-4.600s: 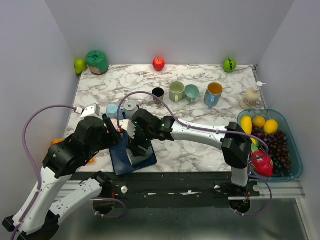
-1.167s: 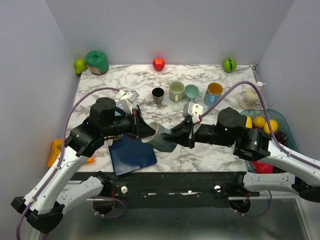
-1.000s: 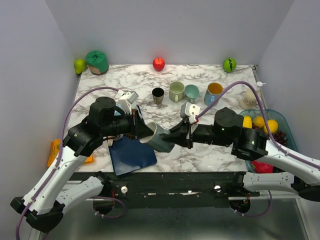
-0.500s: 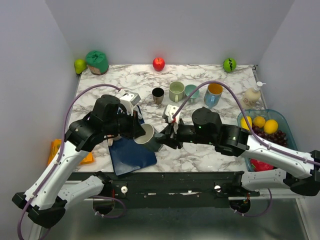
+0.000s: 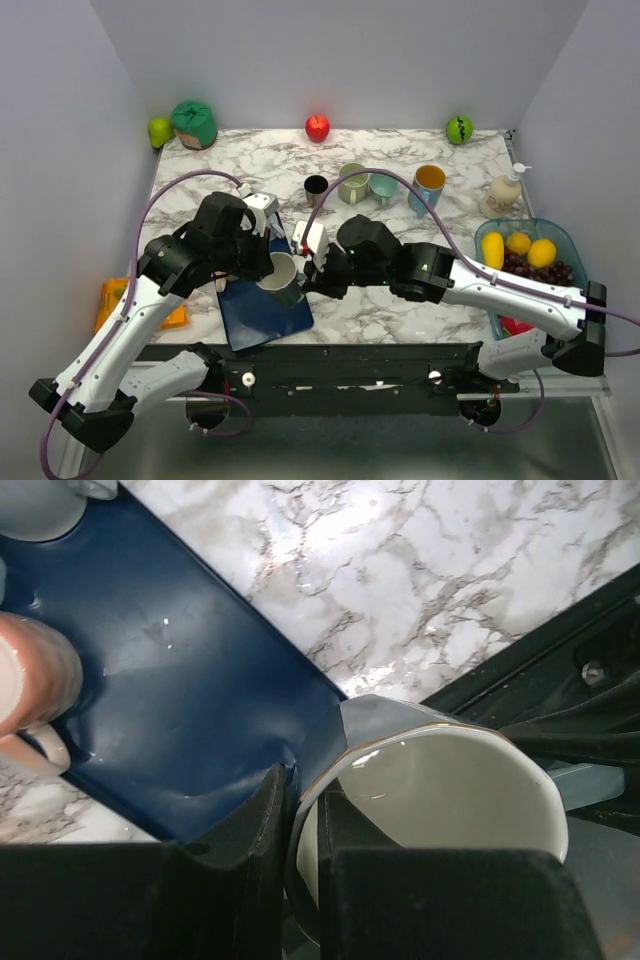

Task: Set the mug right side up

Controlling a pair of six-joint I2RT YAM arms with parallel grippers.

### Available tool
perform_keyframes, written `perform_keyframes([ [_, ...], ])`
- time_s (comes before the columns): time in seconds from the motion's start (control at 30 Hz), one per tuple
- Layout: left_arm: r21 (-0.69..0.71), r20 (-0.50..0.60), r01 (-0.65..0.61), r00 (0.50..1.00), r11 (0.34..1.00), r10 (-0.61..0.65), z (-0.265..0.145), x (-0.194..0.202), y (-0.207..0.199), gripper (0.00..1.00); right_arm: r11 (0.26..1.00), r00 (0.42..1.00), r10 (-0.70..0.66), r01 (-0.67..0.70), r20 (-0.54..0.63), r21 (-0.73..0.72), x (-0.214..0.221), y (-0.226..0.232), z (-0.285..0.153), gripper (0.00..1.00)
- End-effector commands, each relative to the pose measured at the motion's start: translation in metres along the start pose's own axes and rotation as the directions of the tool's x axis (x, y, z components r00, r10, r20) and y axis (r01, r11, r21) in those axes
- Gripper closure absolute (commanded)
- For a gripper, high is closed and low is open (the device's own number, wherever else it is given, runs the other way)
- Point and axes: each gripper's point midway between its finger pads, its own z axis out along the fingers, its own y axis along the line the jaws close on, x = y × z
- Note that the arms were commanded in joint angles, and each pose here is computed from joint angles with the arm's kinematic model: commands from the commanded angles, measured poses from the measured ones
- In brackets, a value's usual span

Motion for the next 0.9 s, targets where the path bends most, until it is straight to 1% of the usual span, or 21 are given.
perform_keyframes([
  [0.0, 0.101, 0.164, -0.014, 0.986, 0.995, -0.003, -0.013, -0.043, -0.028, 0.65, 0.972, 0.993, 0.075, -0.053, -0.089, 0.227, 0.033, -0.040, 0.021, 0.99],
  [0.03, 0.072, 0.187, -0.009, 0.982, 0.997, -0.005, -0.014, -0.047, -0.023, 0.60, 0.957, 0.992, 0.089, -0.060, -0.092, 0.283, 0.042, -0.048, 0.019, 0.99],
  [0.07, 0.061, 0.193, 0.000, 0.981, 0.998, -0.011, -0.012, -0.047, -0.021, 0.56, 0.948, 0.993, 0.102, -0.080, -0.054, 0.309, 0.038, -0.052, 0.020, 0.99],
  [0.13, 0.031, 0.230, 0.015, 0.973, 0.999, -0.021, -0.013, -0.053, -0.015, 0.42, 0.919, 0.991, 0.136, -0.122, -0.010, 0.374, 0.039, -0.062, 0.017, 0.99],
  [0.17, 0.022, 0.233, 0.029, 0.972, 0.999, -0.034, -0.011, -0.052, -0.013, 0.37, 0.909, 0.989, 0.151, -0.142, 0.007, 0.393, 0.043, -0.064, 0.019, 0.99],
  [0.23, 0.004, 0.261, 0.046, 0.964, 0.999, -0.046, -0.011, -0.057, -0.009, 0.31, 0.879, 0.985, 0.173, -0.159, 0.011, 0.449, 0.051, -0.074, 0.020, 0.99],
  [0.27, -0.041, 0.279, 0.083, 0.958, 0.996, -0.068, -0.010, -0.059, 0.000, 0.22, 0.864, 0.982, 0.191, -0.176, 0.018, 0.472, 0.056, -0.076, 0.022, 0.99],
  [0.3, -0.055, 0.293, 0.092, 0.953, 0.994, -0.071, -0.011, -0.061, 0.002, 0.18, 0.850, 0.980, 0.197, -0.181, 0.019, 0.494, 0.059, -0.080, 0.023, 0.99],
  [0.33, -0.080, 0.314, 0.106, 0.947, 0.991, -0.076, -0.014, -0.064, 0.007, 0.13, 0.817, 0.978, 0.204, -0.188, 0.032, 0.546, 0.062, -0.089, 0.019, 0.99],
  [0.37, -0.127, 0.335, 0.140, 0.938, 0.982, -0.091, -0.015, -0.065, 0.017, 0.07, 0.796, 0.974, 0.220, -0.211, 0.054, 0.567, 0.064, -0.094, 0.020, 0.99],
  [0.43, -0.157, 0.363, 0.161, 0.927, 0.974, -0.094, -0.019, -0.067, 0.024, 0.04, 0.758, 0.967, 0.245, -0.238, 0.073, 0.607, 0.075, -0.106, 0.018, 0.99],
  [0.47, -0.169, 0.366, 0.166, 0.926, 0.971, -0.095, -0.020, -0.064, 0.027, 0.02, 0.744, 0.958, 0.263, -0.277, 0.114, 0.608, 0.073, -0.110, 0.020, 0.99],
  [0.5, -0.190, 0.377, 0.176, 0.921, 0.966, -0.094, -0.021, -0.065, 0.031, 0.01, 0.724, 0.952, 0.281, -0.293, 0.121, 0.624, 0.083, -0.119, 0.018, 0.99],
  [0.53, -0.195, 0.387, 0.181, 0.917, 0.964, -0.094, -0.024, -0.064, 0.033, 0.01, 0.715, 0.947, 0.290, -0.310, 0.138, 0.626, 0.085, -0.124, 0.019, 0.99],
  [0.57, -0.207, 0.381, 0.185, 0.920, 0.961, -0.095, -0.022, -0.060, 0.036, 0.01, 0.701, 0.937, 0.300, -0.344, 0.180, 0.625, 0.081, -0.130, 0.019, 0.99],
  [0.6, -0.213, 0.383, 0.189, 0.919, 0.959, -0.096, -0.022, -0.059, 0.038, 0.01, 0.687, 0.934, 0.305, -0.352, 0.187, 0.636, 0.086, -0.138, 0.019, 0.99],
  [0.63, -0.224, 0.377, 0.192, 0.921, 0.956, -0.097, -0.022, -0.056, 0.040, 0.01, 0.677, 0.933, 0.303, -0.354, 0.194, 0.645, 0.089, -0.143, 0.020, 0.99],
  [0.67, -0.228, 0.374, 0.200, 0.921, 0.953, -0.104, -0.020, -0.055, 0.041, 0.01, 0.669, 0.928, 0.292, -0.372, 0.233, 0.643, 0.081, -0.148, 0.021, 0.99],
  [0.73, -0.241, 0.365, 0.211, 0.924, 0.947, -0.113, -0.018, -0.051, 0.044, 0.01, 0.639, 0.924, 0.297, -0.380, 0.241, 0.669, 0.087, -0.162, 0.024, 0.99],
  [0.83, -0.253, 0.359, 0.235, 0.924, 0.938, -0.134, -0.015, -0.047, 0.048, 0.01, 0.599, 0.916, 0.280, -0.399, 0.286, 0.694, 0.084, -0.181, 0.026, 0.99],
  [0.87, -0.260, 0.356, 0.243, 0.924, 0.935, -0.141, -0.013, -0.044, 0.050, 0.01, 0.603, 0.914, 0.270, -0.405, 0.302, 0.687, 0.082, -0.185, 0.034, 0.99],
])
